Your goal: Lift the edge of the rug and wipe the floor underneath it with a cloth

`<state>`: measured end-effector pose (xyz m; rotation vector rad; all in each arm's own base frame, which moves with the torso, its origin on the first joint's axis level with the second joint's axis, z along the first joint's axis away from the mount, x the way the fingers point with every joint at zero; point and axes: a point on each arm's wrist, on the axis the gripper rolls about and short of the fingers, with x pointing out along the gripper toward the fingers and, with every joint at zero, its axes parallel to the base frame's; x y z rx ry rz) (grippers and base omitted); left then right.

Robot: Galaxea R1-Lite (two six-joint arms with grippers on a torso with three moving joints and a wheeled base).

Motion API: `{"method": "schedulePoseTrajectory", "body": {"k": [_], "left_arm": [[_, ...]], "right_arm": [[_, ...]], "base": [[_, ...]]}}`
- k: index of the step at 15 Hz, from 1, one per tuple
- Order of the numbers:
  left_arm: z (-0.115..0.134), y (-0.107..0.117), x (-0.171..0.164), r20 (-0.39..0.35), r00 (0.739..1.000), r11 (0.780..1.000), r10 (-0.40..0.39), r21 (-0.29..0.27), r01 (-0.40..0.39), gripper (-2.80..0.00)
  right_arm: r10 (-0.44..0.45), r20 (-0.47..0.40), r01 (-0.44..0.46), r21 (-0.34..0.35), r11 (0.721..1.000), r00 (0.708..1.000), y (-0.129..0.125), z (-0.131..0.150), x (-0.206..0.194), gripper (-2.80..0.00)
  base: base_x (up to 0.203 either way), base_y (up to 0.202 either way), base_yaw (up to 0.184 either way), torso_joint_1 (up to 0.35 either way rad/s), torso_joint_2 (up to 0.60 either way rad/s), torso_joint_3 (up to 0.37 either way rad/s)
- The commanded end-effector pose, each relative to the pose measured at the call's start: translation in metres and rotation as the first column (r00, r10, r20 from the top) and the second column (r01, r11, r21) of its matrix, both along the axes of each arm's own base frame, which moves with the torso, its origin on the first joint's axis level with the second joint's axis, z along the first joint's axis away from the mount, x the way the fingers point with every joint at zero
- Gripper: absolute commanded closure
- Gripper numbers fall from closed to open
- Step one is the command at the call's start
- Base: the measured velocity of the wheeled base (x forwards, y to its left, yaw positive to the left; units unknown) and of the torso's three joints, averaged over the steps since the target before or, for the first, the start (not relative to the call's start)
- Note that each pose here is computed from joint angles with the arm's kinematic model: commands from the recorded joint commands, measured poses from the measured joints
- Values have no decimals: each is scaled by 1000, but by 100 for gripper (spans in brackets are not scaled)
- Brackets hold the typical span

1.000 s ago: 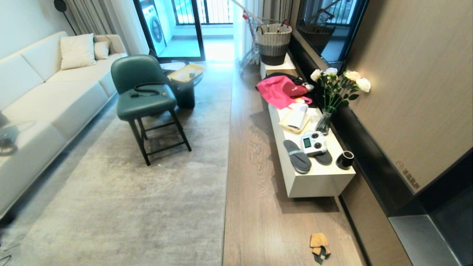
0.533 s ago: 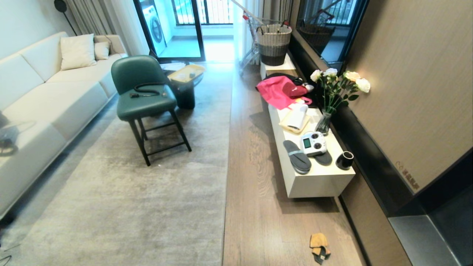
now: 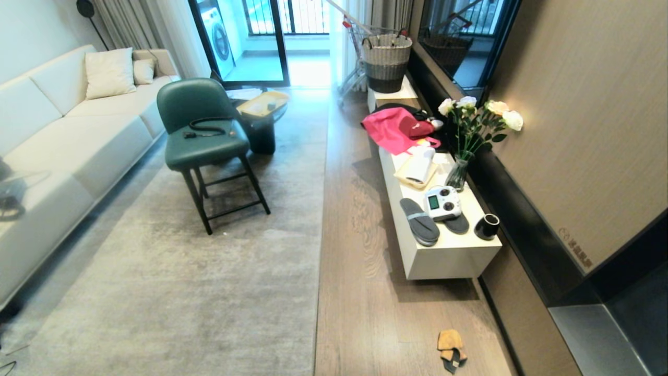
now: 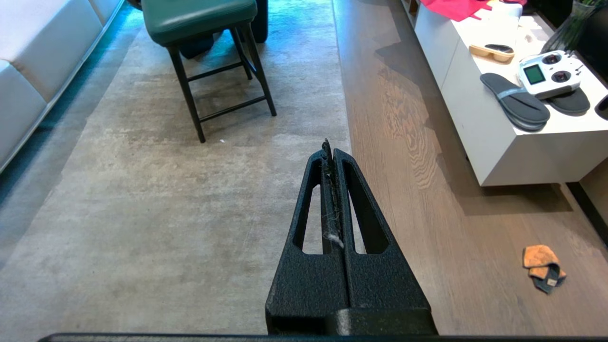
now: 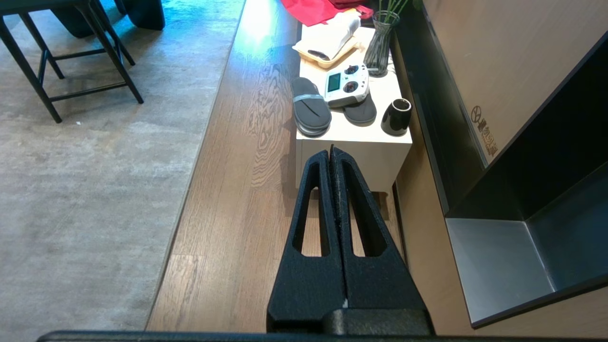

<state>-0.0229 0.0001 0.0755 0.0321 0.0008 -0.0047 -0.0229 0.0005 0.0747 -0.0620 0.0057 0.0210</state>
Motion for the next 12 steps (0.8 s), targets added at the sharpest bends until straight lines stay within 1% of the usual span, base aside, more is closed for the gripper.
{"method": "schedulePoseTrajectory", "body": {"k": [1, 6, 9, 12], "left_arm": [[0, 0, 0, 0, 1000, 1000, 0, 0, 0, 0], [0, 0, 0, 0, 1000, 1000, 0, 0, 0, 0], [0, 0, 0, 1, 1000, 1000, 0, 0, 0, 0], [0, 0, 0, 1, 1000, 1000, 0, 0, 0, 0]], "right_arm": [[1, -1, -1, -1, 1000, 1000, 0, 0, 0, 0], [1, -1, -1, -1, 1000, 1000, 0, 0, 0, 0], [-13, -1, 13, 24, 1000, 1000, 0, 0, 0, 0], [-15, 0, 15, 28, 999, 1000, 0, 0, 0, 0]], "base": [[0, 0, 0, 0, 0, 0], [0, 0, 0, 0, 0, 0], [0, 0, 0, 0, 0, 0], [0, 0, 0, 0, 0, 0]]}}
